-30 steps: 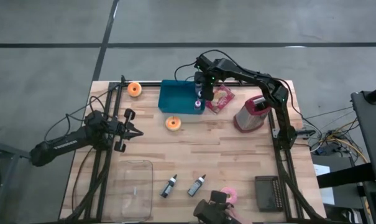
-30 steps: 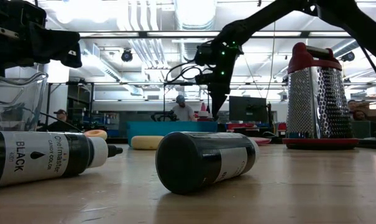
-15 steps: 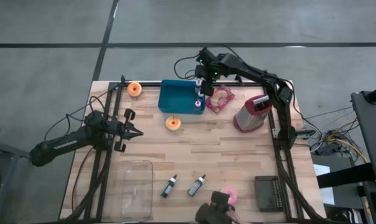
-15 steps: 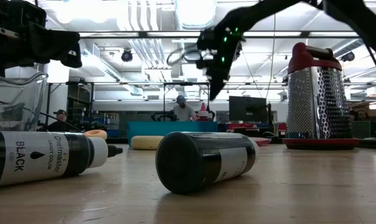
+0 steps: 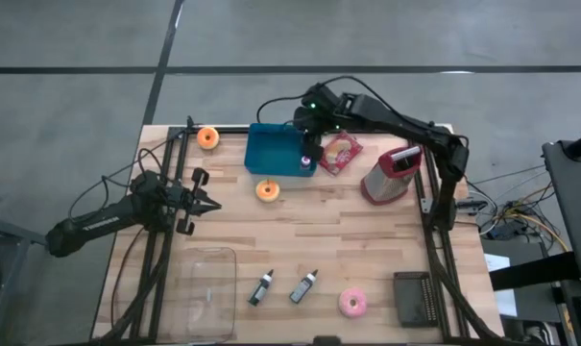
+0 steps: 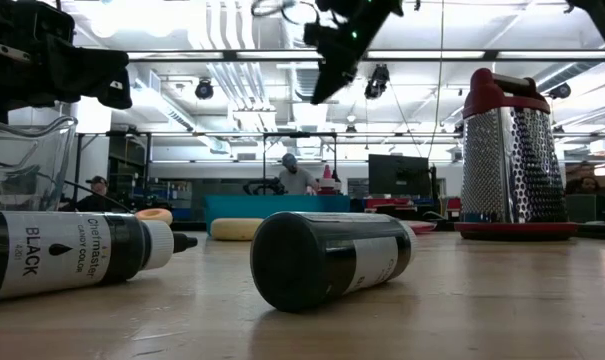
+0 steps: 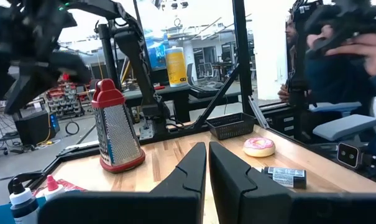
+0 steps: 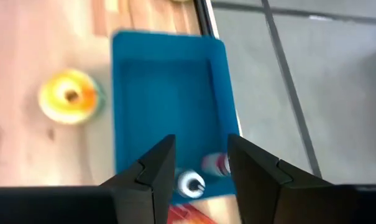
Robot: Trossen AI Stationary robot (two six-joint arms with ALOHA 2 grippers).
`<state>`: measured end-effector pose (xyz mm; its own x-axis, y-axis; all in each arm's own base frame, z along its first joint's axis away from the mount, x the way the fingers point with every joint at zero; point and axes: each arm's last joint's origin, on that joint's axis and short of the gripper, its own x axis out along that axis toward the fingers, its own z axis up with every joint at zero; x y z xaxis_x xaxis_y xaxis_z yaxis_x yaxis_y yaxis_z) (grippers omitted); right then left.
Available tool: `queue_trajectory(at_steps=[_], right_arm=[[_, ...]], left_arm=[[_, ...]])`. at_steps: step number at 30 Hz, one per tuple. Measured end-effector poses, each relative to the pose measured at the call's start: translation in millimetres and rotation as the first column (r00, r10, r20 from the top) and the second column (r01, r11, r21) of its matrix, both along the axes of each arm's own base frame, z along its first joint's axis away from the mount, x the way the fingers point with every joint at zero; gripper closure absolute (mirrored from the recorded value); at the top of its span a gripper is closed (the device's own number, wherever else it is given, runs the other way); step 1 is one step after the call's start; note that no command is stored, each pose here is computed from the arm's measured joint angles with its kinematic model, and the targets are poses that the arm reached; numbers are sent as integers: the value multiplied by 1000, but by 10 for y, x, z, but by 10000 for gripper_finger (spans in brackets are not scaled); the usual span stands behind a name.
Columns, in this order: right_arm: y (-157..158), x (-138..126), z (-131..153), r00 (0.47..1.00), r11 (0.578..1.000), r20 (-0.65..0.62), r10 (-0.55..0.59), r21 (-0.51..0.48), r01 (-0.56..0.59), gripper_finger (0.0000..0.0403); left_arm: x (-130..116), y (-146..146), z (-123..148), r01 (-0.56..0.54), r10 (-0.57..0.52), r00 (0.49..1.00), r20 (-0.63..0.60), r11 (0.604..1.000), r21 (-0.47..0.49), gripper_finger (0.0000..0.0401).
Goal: Pick & Place Food Item
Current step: Put the left black food coloring into the blue bin
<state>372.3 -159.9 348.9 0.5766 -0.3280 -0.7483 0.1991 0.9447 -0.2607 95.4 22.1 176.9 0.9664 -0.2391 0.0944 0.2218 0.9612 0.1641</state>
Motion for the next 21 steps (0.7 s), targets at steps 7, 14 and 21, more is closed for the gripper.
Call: queue_trajectory(at_steps=[7, 14, 21], right_arm=[[443, 201, -35, 993, 998, 104, 59, 19, -61, 268], [859, 370, -287, 962, 992, 270, 30, 112, -63, 268], [1200, 434, -890, 871, 984, 485, 70, 110, -140, 268]], left_arm=[[0, 0, 0, 0, 0, 1000, 0, 1000, 0, 375], [0, 1, -1, 0, 0, 1000, -1, 1000, -1, 375], [1, 0, -1, 0, 0, 1000, -1, 1000, -1, 375]])
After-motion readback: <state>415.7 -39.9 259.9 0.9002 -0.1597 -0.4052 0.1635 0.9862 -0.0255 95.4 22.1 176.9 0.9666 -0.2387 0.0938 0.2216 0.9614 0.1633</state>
